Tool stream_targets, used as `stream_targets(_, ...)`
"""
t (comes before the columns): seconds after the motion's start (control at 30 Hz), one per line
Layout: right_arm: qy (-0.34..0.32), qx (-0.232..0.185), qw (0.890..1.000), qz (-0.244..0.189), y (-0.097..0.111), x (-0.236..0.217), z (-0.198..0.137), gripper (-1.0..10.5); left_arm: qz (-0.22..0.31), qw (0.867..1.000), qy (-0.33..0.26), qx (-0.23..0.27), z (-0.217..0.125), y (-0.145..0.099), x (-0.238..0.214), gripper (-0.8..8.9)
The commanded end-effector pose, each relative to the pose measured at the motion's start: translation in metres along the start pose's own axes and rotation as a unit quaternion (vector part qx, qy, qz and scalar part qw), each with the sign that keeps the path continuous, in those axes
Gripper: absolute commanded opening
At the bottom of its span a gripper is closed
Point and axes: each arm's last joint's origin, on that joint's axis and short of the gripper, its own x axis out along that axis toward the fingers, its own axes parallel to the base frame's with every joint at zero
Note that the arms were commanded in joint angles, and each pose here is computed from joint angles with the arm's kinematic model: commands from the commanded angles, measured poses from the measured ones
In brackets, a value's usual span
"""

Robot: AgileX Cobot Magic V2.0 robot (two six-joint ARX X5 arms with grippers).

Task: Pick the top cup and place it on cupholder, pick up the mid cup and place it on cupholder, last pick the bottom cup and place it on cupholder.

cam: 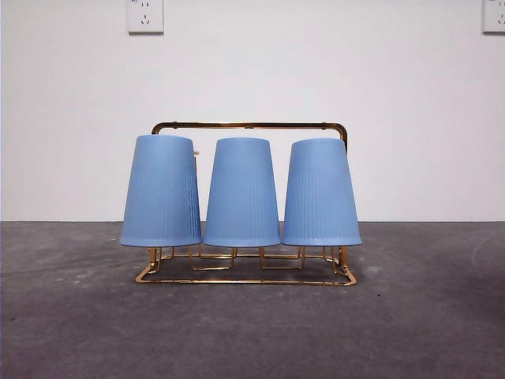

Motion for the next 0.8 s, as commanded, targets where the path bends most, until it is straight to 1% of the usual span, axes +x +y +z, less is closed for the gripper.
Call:
stream_targets(0.03,-0.017,-0.015,1.000,-0.013,-0.002,-0.003,0.004,0.1,-0.001,1.000,0.012,0.001,-0.006,-0.001,0.002,0.06)
stream_targets(0.07,-0.023,-0.028,0.999,-0.023,-0.004,-0.005,0.004,0.1,-0.001,1.000,0.012,0.001,-0.006,-0.001,0.002,0.06)
stream_targets(0.13,-0.043,-0.038,0.997,-0.054,-0.012,-0.009,0.006,0.1,-0.001,1.000,0.012,0.001,-0.006,-0.001,0.002,0.06)
stream_targets(0.23,-0.108,-0.038,0.987,-0.117,-0.028,-0.018,0.010,0.1,-0.001,1.000,0.012,0.001,-0.006,-0.001,0.002,0.06)
stream_targets(0.33,-0.187,-0.026,0.966,-0.179,-0.045,-0.027,0.006,0.1,-0.001,1.000,0.012,0.001,-0.006,-0.001,0.002,0.06)
stream_targets(0.4,-0.231,-0.029,0.947,-0.222,-0.055,-0.030,-0.003,0.1,-0.001,1.000,0.012,0.001,-0.006,-0.001,0.002,0.06)
stream_targets(0.5,-0.274,-0.035,0.921,-0.274,-0.067,-0.031,-0.024,0.1,-0.001,1.000,0.012,0.001,-0.006,-0.001,0.002,0.06)
stream_targets(0.6,-0.296,-0.032,0.899,-0.320,-0.076,-0.029,-0.049,0.1,-0.001,1.000,0.012,0.001,-0.006,-0.001,0.002,0.06)
stream_targets(0.7,-0.293,-0.022,0.883,-0.366,-0.083,-0.023,-0.074,0.1,-0.001,1.000,0.012,0.001,-0.006,-0.001,0.002,0.06)
stream_targets(0.73,-0.293,-0.019,0.880,-0.375,-0.084,-0.021,-0.081,0.1,-0.001,1.000,0.012,0.001,-0.006,-0.001,0.002,0.06)
stream_targets(0.8,-0.289,-0.016,0.878,-0.381,-0.087,-0.015,-0.094,0.1,-0.001,1.000,0.012,0.001,-0.006,-0.001,0.002,0.06)
